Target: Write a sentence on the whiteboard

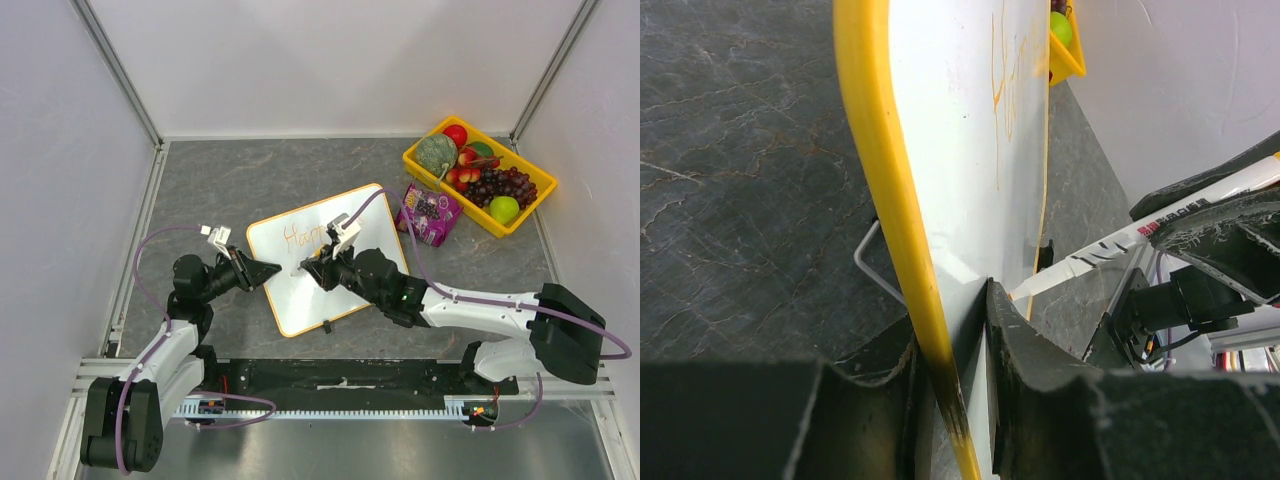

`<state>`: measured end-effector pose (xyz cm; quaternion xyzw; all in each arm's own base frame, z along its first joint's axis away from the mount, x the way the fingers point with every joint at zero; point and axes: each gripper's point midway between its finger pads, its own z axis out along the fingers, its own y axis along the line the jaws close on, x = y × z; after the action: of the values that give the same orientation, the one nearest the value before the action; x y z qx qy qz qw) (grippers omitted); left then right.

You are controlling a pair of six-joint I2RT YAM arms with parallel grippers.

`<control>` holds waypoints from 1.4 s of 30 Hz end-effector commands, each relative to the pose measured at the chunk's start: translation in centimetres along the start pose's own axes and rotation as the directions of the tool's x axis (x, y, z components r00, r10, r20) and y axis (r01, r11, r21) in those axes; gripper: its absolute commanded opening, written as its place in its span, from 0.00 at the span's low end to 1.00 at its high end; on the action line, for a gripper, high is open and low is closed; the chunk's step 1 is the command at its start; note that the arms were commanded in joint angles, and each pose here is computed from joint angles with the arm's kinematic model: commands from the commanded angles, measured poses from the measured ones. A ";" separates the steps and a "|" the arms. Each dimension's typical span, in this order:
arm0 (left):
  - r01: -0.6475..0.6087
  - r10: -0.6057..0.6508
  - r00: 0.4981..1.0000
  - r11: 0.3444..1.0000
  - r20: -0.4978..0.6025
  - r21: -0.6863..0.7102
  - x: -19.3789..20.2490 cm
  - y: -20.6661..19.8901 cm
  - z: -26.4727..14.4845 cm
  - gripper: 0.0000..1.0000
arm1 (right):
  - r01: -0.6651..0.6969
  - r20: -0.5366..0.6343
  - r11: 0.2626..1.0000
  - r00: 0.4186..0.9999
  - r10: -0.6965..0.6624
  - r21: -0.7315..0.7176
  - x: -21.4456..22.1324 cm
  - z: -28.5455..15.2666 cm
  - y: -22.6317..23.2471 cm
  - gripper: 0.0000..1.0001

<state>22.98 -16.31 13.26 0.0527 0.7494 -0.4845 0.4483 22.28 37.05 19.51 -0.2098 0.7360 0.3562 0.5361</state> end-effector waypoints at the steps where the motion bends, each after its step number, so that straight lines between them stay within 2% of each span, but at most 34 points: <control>1: -0.080 0.080 0.997 0.997 0.000 0.010 0.2 0.2 0.0 0.02 | -0.002 -0.004 1.000 1.000 0.002 0.007 0.6 -0.6 -0.3 0.00; 7: -0.078 0.078 0.997 0.997 -0.002 0.008 0.3 0.2 0.0 0.02 | -0.013 -0.036 1.000 0.999 0.013 -0.002 2.2 -1.4 -0.6 0.00; 11: -0.079 0.079 0.997 0.997 0.000 0.006 0.2 0.2 0.0 0.02 | -0.013 -0.021 1.000 1.000 0.013 -0.001 1.6 -1.4 -0.5 0.00; 20: -0.078 0.078 0.997 0.997 -0.001 0.006 0.2 0.2 0.0 0.02 | -0.050 0.105 0.997 0.993 0.055 -0.055 -4.0 -1.6 1.6 0.00; 25: -0.078 0.078 0.997 0.997 -0.001 0.006 0.3 0.3 0.0 0.02 | -0.037 0.150 0.999 0.988 0.040 -0.023 -5.9 -0.8 1.4 0.00; 29: -0.077 0.077 0.997 0.997 -0.003 0.010 0.3 0.2 0.0 0.02 | -0.019 0.144 1.000 0.989 0.018 0.005 -5.8 0.2 1.0 0.00; 42: -0.079 0.079 0.997 0.997 0.000 0.006 0.2 0.2 0.0 0.02 | 0.023 0.053 0.996 0.998 -0.027 0.085 -1.5 1.3 -1.3 0.00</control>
<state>22.96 -16.31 13.21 0.0523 0.7495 -0.4843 0.4482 23.70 37.35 21.00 -0.1919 0.7313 0.3423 0.5578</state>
